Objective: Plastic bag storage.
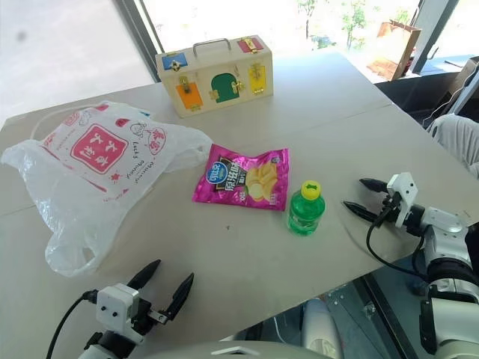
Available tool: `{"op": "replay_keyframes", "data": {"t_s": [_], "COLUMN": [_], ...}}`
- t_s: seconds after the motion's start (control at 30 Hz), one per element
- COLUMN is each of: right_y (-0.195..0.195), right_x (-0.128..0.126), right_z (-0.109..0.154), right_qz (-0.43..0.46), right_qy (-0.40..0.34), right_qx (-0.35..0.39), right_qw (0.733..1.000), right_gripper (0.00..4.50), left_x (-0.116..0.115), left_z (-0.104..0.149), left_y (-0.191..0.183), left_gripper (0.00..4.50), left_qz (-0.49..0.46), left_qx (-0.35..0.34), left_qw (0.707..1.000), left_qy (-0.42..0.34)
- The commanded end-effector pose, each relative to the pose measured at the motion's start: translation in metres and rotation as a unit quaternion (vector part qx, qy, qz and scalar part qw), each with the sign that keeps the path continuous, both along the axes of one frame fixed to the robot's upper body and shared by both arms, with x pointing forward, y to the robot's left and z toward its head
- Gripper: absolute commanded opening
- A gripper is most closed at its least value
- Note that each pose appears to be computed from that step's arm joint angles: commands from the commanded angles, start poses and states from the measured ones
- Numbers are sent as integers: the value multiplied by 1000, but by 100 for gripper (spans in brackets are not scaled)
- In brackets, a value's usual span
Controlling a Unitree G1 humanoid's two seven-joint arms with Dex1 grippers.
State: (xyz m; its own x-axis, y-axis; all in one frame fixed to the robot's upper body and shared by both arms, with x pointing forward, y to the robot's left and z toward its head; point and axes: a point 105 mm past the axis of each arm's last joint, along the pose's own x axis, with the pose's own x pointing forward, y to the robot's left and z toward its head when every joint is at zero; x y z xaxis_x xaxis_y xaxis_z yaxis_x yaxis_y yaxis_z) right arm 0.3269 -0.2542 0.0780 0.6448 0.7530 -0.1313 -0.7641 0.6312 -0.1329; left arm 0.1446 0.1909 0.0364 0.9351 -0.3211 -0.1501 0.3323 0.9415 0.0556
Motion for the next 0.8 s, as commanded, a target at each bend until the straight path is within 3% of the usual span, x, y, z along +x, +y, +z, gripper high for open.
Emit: {"op": "replay_keyframes", "data": {"t_s": [0.03,0.8], "right_y": [2,6], "right_x": [2,6], "right_z": [9,13], "right_qz": [4,8], "right_qy": [-14,-23], "right_qx": [6,8], "right_qw": [1000,1000], "right_gripper": [450,450], "left_x": [-4,7], "left_z": [-5,11], "left_y": [4,2], "left_gripper": [445,445], "left_qz": [1,3], "left_qx": [0,-7], "left_qw": [1000,1000], "left_qy": [6,-24]}}
